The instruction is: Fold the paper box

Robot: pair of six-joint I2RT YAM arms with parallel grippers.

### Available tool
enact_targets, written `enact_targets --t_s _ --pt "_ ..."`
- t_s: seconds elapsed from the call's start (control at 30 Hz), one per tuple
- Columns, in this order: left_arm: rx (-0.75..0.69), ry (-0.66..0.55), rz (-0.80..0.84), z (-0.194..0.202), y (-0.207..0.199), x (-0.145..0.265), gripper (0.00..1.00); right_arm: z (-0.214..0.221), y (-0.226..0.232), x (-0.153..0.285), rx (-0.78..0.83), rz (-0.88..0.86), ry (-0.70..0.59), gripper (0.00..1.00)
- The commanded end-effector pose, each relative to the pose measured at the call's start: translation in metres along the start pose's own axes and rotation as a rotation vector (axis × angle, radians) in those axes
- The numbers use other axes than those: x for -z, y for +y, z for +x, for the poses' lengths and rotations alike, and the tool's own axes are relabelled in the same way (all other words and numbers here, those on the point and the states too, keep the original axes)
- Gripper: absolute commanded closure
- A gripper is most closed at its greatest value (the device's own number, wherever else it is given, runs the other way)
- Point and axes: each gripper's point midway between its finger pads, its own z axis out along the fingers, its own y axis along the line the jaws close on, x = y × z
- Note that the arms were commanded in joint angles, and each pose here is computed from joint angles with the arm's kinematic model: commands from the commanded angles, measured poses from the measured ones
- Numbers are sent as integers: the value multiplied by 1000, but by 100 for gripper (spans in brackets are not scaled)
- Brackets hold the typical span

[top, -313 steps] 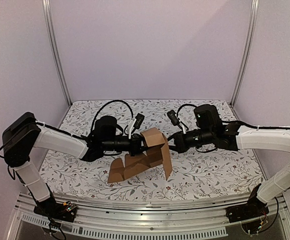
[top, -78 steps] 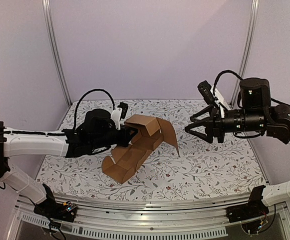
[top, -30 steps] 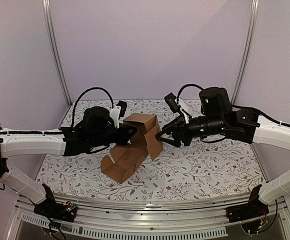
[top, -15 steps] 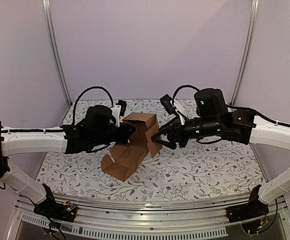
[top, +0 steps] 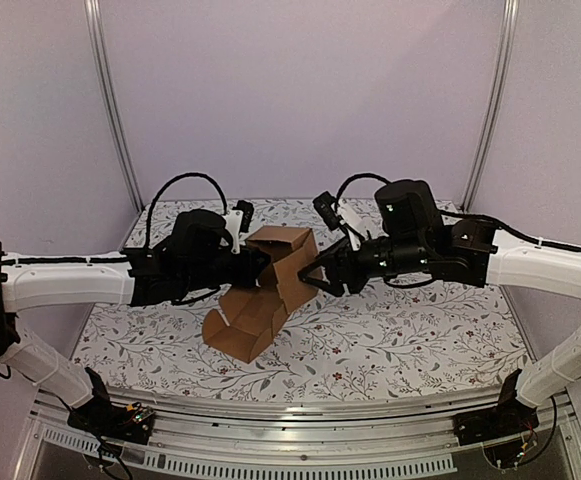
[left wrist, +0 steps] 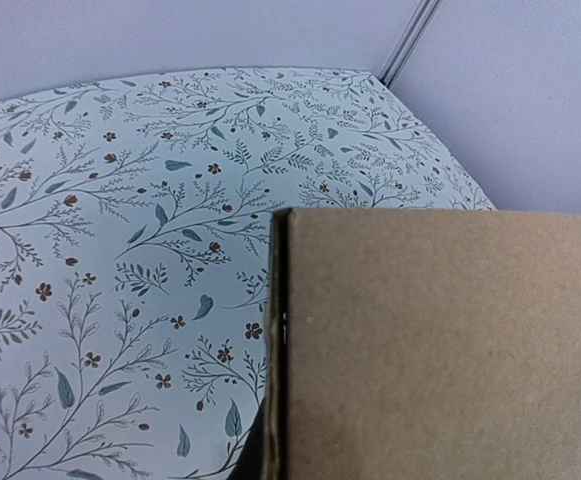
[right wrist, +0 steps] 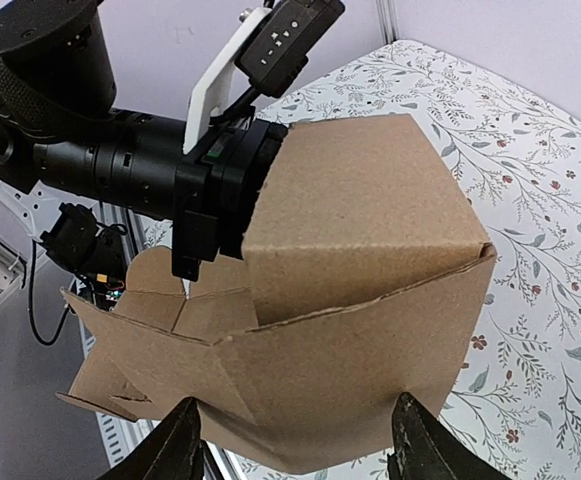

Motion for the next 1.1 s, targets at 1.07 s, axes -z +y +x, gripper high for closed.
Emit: enact_targets --t_s 1.07 --pt "47 72 -197 10 7 -1 100 -8 -31 -42 -48 222 -8 36"
